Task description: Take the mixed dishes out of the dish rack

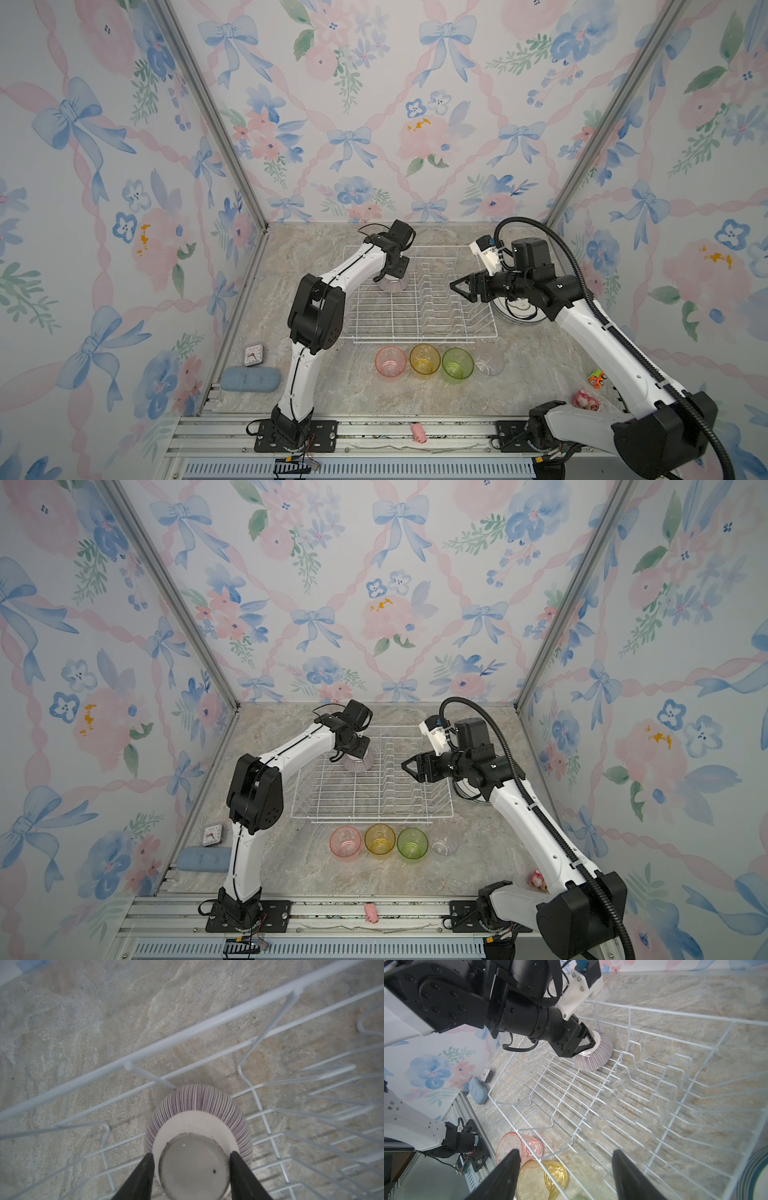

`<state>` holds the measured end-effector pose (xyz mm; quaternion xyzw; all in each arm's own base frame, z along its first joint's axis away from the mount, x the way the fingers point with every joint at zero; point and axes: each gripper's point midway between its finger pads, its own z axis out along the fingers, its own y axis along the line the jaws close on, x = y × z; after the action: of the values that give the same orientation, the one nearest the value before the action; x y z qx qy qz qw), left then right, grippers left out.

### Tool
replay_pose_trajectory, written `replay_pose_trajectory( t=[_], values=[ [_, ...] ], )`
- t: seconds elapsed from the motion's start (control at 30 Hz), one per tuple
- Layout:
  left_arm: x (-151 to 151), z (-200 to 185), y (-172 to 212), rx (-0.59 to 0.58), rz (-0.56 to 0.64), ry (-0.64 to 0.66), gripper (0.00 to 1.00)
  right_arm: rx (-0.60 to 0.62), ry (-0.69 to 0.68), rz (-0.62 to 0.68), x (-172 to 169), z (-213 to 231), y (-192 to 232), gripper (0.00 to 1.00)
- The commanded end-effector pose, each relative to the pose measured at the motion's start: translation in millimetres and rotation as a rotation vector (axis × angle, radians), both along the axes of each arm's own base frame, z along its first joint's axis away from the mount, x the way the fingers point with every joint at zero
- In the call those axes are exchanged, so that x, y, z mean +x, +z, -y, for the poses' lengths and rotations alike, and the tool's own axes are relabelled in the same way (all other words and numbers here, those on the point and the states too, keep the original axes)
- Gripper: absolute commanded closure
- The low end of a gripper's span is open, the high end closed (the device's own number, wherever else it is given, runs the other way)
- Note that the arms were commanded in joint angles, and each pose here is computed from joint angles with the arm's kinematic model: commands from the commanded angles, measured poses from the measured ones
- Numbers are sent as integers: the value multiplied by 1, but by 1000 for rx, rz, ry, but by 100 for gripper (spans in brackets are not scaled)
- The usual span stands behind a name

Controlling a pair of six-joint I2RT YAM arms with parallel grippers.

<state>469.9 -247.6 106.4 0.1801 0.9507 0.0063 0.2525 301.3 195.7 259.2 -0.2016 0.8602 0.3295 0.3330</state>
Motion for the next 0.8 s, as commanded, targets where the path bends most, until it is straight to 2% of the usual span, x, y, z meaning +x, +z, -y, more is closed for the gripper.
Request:
replay_pose_trajectory(
  t=[0.0, 0.13, 0.53, 0.77],
  values=[
    [-8, -3, -18, 10, -81, -16, 55, 18, 0, -6, 2, 0, -1, 27],
    [-16, -13, -27, 5, -124, -3, 63, 20, 2, -15, 1, 0, -3, 28],
    [-56, -44, -10, 7, -145, 21, 65, 57, 27, -62, 1, -10, -11, 28],
    [-85, -49, -7, 0, -165, 21, 66, 84, 83, -131, -2, -39, -30, 28]
  ],
)
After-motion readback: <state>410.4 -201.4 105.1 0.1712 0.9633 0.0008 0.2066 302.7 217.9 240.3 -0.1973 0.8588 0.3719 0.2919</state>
